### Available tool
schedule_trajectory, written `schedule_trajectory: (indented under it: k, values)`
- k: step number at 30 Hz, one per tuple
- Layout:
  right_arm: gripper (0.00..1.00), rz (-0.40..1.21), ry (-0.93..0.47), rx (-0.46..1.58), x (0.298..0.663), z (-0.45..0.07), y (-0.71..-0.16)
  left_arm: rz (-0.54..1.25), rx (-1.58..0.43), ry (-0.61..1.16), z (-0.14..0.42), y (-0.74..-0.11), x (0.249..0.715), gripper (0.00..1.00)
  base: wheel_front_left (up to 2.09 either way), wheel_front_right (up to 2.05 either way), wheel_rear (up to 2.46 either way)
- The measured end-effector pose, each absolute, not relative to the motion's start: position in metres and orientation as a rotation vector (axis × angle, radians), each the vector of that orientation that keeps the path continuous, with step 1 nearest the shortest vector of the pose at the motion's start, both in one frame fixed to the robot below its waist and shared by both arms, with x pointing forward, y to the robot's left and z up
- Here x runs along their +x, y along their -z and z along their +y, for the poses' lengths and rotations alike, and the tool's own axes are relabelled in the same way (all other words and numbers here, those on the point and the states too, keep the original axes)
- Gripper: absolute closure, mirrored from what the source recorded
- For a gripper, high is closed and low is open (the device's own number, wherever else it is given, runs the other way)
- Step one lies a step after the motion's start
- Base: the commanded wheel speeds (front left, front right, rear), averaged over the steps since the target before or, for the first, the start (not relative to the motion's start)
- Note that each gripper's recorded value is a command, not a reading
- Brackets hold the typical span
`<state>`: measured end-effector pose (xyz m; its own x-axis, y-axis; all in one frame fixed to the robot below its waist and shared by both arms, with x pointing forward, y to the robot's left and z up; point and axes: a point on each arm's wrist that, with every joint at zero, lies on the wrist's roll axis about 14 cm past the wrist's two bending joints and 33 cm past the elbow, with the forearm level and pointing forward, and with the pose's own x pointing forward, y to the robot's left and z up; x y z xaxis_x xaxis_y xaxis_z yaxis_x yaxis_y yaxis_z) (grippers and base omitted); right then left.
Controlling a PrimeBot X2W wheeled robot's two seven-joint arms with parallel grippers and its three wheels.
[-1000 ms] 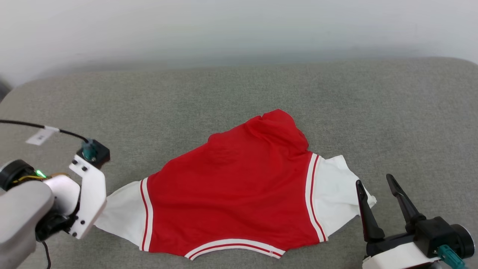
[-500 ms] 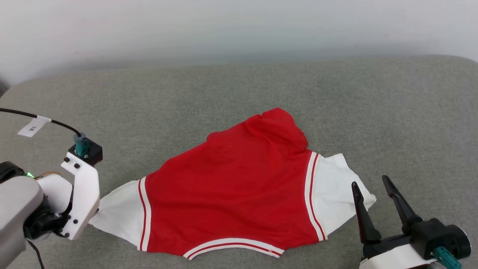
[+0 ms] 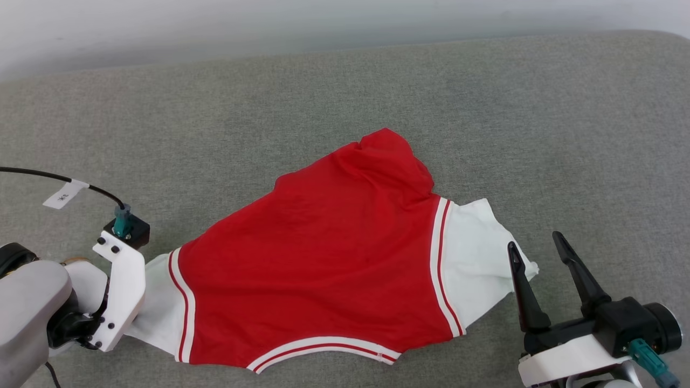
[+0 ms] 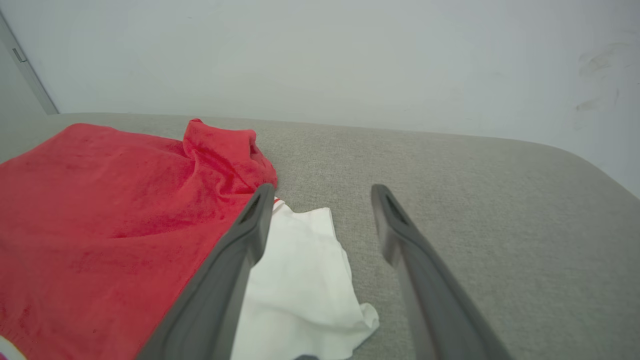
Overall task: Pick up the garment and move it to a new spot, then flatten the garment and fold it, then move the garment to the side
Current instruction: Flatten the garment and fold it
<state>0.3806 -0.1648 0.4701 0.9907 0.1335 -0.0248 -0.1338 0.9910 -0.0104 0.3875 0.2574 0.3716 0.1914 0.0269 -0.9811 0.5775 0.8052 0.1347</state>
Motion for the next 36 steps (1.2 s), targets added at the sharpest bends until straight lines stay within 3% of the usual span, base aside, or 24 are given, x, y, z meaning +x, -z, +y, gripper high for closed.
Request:
schedule_trajectory:
  k: [1, 2, 3, 9, 11, 14, 27, 36]
  values:
    - [0.0, 0.025, -0.134, -0.013, 0.381, -0.165, -0.47, 1.34, 0.54, 0.416, 0.257, -0.37, 0.387, 0.0, 0.0, 0.0, 0.0]
    - [0.0, 0.022, -0.135, -0.014, 0.382, -0.165, -0.47, 1.337, 0.531, 0.417, 0.256, -0.37, 0.387, 0.6, 0.0, 0.0, 0.0]
    - [0.0, 0.014, -0.137, -0.016, 0.383, -0.164, -0.473, 1.333, 0.515, 0.414, 0.256, -0.37, 0.387, 1.0, 0.0, 0.0, 0.0]
    - [0.0, -0.079, -0.16, -0.077, 0.396, -0.169, -0.503, 1.262, 0.464, 0.414, 0.251, -0.382, 0.389, 1.0, 0.0, 0.0, 0.0]
    - [0.0, -0.177, -0.167, -0.171, 0.407, -0.184, -0.539, 1.168, 0.439, 0.403, 0.252, -0.403, 0.394, 1.0, 0.0, 0.0, 0.0]
    - [0.0, -0.165, -0.202, -0.275, 0.416, -0.191, -0.554, 1.094, 0.436, 0.412, 0.25, -0.42, 0.394, 1.0, 0.0, 0.0, 0.0]
    - [0.0, 0.579, -0.531, -0.611, 0.409, -0.187, -0.493, 0.983, 0.422, 0.465, 0.234, -0.441, 0.375, 1.0, 0.0, 0.0, 0.0]
    - [0.0, 0.971, -0.632, -0.591, 0.406, -0.178, -0.431, 0.963, 0.411, 0.48, 0.229, -0.437, 0.382, 1.0, 0.0, 0.0, 0.0]
